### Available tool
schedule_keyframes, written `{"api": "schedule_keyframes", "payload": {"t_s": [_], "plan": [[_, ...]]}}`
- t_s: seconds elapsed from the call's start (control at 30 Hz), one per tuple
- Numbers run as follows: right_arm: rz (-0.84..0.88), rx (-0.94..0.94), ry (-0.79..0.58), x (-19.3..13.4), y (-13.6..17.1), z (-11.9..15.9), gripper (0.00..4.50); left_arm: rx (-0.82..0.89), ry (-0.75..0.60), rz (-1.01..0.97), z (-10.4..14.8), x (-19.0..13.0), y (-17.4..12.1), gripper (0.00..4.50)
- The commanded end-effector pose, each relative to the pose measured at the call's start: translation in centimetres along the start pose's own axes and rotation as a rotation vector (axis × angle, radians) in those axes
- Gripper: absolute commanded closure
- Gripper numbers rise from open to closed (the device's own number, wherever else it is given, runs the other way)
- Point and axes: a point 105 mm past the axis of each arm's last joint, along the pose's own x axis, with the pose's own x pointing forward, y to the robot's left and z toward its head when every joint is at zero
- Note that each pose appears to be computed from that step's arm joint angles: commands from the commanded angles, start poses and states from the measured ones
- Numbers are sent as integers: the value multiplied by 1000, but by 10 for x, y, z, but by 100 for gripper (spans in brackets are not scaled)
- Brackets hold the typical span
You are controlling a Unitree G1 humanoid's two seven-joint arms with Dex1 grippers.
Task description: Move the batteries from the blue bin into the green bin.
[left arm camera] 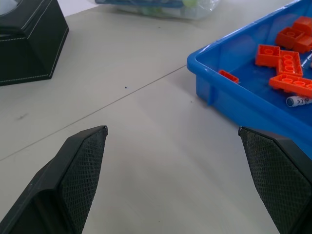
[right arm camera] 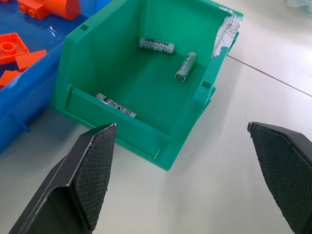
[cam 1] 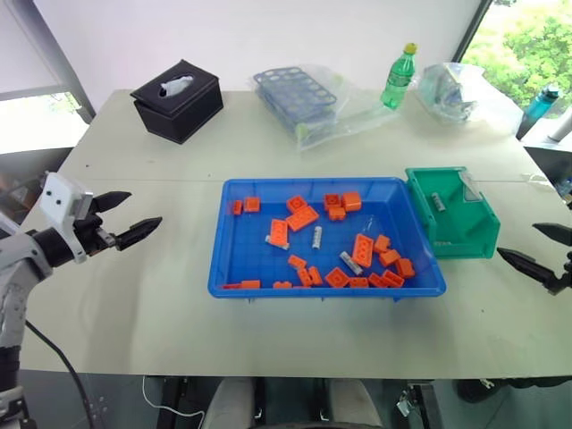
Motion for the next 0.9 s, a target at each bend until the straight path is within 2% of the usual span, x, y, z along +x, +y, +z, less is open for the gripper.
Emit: {"api": "schedule_keyframes", "payload": {"t_s": [0.03,0.37,0.5,0.7,0.9], "plan": [[-15,-21,-50,-4,-3,13,7,44,-27,22,11,-2,6,0],[-1,24,-68,-4,-3,16,7,-4,-28,-10,10,-3,3,0],[7,-29,-49,0,-6,22,7,31,-59,1,17,1,0,0],[163,-90,-120,11,11,67,7,35,-77,-115,23,7,-23,0],[394,-314,-245,45,69,130,7,25,-79,-300,42,11,-51,0]]}}
